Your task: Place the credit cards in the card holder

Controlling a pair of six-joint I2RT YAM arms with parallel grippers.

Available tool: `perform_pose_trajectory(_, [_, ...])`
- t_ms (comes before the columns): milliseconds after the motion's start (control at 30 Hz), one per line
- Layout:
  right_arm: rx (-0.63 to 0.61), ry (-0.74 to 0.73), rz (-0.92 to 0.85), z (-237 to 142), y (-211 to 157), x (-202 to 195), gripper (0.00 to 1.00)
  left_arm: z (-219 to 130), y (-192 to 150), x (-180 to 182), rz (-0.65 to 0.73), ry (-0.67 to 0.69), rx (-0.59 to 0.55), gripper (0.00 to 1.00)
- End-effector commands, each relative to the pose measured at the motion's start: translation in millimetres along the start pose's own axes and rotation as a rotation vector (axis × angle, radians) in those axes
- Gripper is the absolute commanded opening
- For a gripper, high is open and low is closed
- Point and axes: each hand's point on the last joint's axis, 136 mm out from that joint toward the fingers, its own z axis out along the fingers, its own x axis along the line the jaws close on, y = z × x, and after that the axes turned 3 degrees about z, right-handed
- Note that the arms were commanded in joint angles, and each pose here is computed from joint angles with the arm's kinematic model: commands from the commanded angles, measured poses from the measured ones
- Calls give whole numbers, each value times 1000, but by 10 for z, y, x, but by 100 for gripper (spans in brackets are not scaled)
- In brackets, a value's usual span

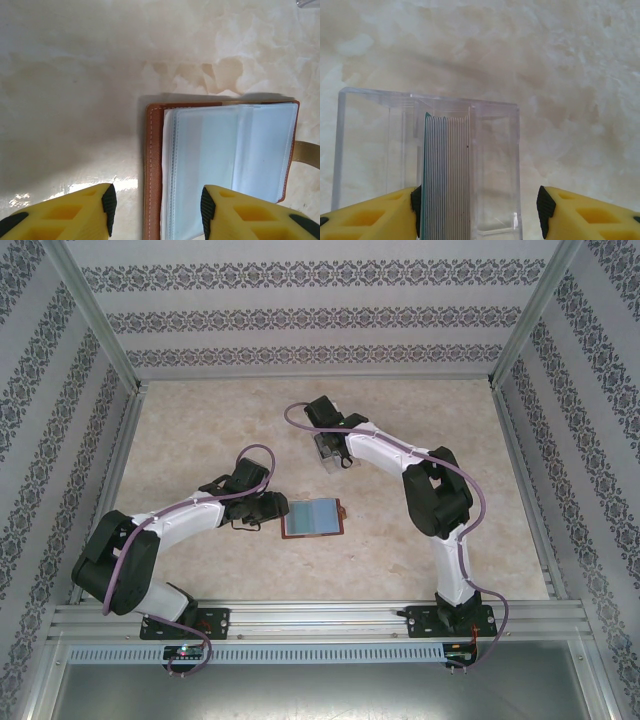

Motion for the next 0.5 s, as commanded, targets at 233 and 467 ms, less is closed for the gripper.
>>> perform_pose_trajectory(233, [-28,-86,-28,-78,76,-178,59,-32,-23,22,12,13,-7,50])
perform_pose_trajectory(467, [-38,-106,-63,-128,97,-156,45,-12,-24,30,12,16,-2,50])
